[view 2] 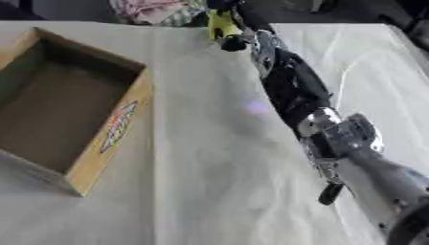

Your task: Pick up objects on the table and place them in the box.

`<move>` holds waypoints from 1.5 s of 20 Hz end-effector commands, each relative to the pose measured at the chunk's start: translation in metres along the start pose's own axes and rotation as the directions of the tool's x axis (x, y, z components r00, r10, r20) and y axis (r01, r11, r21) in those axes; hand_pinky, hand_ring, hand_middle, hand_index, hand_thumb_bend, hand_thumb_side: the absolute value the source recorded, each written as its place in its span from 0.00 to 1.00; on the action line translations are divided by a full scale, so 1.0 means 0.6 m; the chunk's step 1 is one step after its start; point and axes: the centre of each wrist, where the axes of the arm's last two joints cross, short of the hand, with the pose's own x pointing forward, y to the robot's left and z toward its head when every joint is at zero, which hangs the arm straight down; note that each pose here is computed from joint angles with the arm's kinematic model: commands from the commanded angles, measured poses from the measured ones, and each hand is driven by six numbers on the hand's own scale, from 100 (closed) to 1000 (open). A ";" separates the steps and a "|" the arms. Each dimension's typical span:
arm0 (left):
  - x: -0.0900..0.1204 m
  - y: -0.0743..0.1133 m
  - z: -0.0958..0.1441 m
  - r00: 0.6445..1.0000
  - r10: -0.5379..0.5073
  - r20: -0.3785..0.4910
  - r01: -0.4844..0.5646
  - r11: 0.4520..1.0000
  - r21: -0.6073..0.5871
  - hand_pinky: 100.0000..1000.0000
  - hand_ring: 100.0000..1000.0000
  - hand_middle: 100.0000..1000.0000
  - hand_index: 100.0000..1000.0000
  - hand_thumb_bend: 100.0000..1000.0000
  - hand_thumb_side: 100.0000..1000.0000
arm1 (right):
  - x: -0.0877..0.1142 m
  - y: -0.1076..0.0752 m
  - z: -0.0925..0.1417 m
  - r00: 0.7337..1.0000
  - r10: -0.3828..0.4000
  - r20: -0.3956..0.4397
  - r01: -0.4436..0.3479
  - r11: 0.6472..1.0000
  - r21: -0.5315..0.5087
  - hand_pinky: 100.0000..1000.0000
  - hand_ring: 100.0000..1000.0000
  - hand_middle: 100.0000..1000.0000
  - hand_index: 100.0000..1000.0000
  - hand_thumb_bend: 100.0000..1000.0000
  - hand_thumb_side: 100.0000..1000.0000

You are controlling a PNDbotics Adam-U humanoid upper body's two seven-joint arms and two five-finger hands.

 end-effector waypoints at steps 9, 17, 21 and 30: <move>0.009 0.005 -0.001 1.000 -0.013 0.016 0.013 1.000 -0.004 0.45 0.78 0.72 0.78 0.33 0.85 | 0.071 -0.038 -0.037 0.987 0.004 0.159 0.017 0.992 -0.128 0.73 0.71 0.42 0.54 0.00 0.00; 0.005 0.001 0.006 1.000 0.000 -0.001 0.000 1.000 -0.003 0.46 0.77 0.72 0.78 0.34 0.84 | 0.224 0.004 -0.052 0.879 -0.116 0.463 0.106 0.993 0.047 0.74 0.72 0.44 0.56 0.00 0.01; 0.004 -0.001 0.008 1.000 0.008 -0.009 -0.008 1.000 -0.005 0.46 0.77 0.72 0.78 0.34 0.84 | 0.310 0.026 -0.045 0.772 -0.169 0.613 0.087 0.983 0.161 0.75 0.73 0.45 0.57 0.00 0.03; 0.003 -0.003 0.009 1.000 0.021 -0.012 -0.021 1.000 -0.010 0.46 0.77 0.72 0.78 0.34 0.84 | 0.424 0.109 0.000 0.601 -0.243 0.761 -0.074 0.931 0.356 0.75 0.74 0.46 0.60 0.00 0.06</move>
